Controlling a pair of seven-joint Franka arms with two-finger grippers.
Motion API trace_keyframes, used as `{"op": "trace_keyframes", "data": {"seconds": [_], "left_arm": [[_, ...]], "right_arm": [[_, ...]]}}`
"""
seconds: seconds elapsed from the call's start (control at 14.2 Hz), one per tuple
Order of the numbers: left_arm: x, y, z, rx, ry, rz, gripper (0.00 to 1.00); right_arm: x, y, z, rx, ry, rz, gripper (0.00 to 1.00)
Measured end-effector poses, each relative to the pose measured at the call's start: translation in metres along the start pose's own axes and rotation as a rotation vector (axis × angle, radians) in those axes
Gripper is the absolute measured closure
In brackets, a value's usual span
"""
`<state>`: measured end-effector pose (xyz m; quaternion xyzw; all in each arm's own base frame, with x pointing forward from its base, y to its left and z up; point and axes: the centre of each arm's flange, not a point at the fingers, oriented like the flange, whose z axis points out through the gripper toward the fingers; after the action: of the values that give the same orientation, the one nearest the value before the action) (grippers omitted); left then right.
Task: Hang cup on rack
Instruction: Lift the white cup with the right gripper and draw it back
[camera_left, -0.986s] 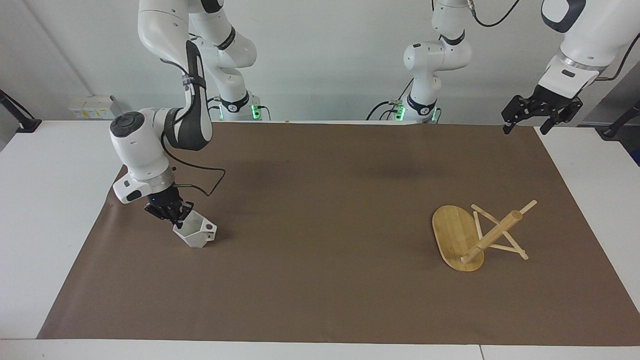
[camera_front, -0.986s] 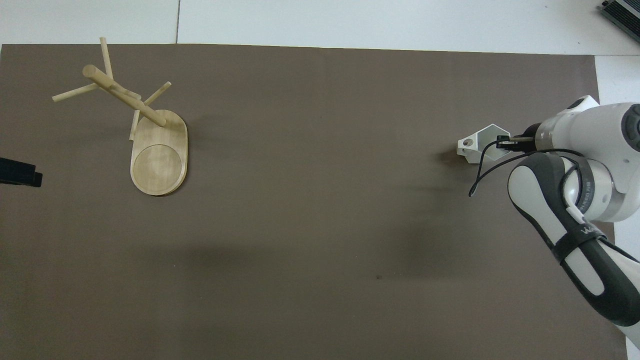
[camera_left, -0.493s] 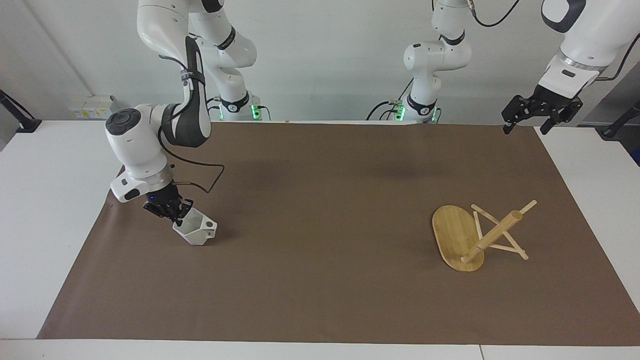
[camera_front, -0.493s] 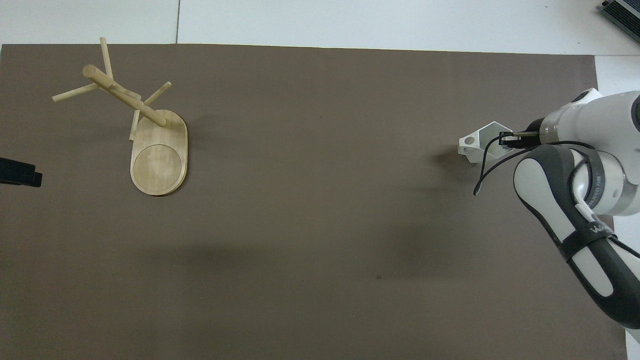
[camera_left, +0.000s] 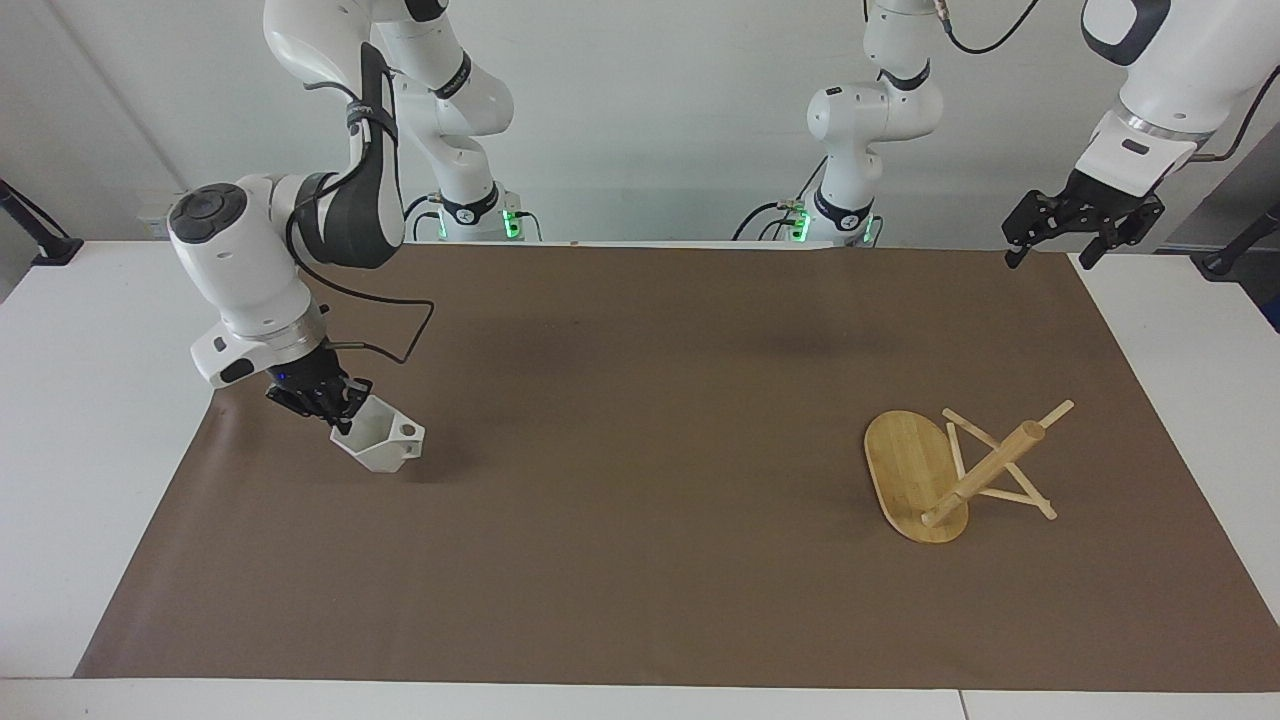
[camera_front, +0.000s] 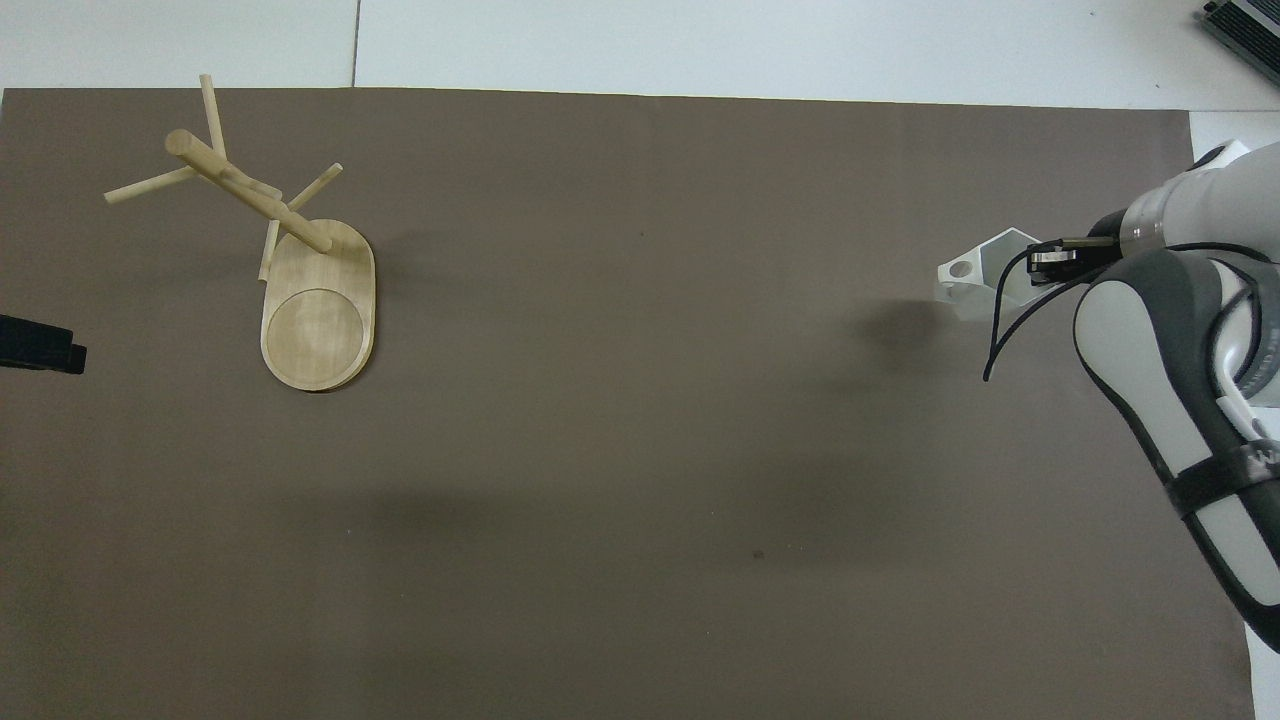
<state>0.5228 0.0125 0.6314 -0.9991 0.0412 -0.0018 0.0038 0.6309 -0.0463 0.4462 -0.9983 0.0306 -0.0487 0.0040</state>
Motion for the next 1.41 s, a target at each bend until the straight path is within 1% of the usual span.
{"op": "trace_keyframes", "data": {"seconds": [0.14,0.49,0.7,1.06,1.27,1.41], "left_arm": [[0.000,0.000,0.000,0.000,0.001,0.000,0.00],[0.001,0.000,-0.001,0.001,0.012,0.000,0.00],[0.001,0.000,-0.001,0.001,0.013,0.001,0.00],[0.002,0.002,-0.001,0.002,0.016,-0.010,0.00],[0.002,0.002,-0.001,0.002,0.017,-0.010,0.00],[0.002,0.002,-0.002,0.002,0.019,-0.010,0.00]], "right_arm": [[0.001,0.002,-0.017,0.000,-0.017,0.003,0.96],[-0.001,0.003,-0.059,0.001,-0.037,0.004,0.96],[-0.008,0.002,-0.085,0.002,-0.066,0.004,0.96],[-0.022,0.001,-0.144,0.004,-0.099,0.002,0.96],[-0.029,0.002,-0.165,0.005,-0.099,0.003,0.96],[-0.039,0.003,-0.178,0.005,-0.109,0.005,0.96]]}}
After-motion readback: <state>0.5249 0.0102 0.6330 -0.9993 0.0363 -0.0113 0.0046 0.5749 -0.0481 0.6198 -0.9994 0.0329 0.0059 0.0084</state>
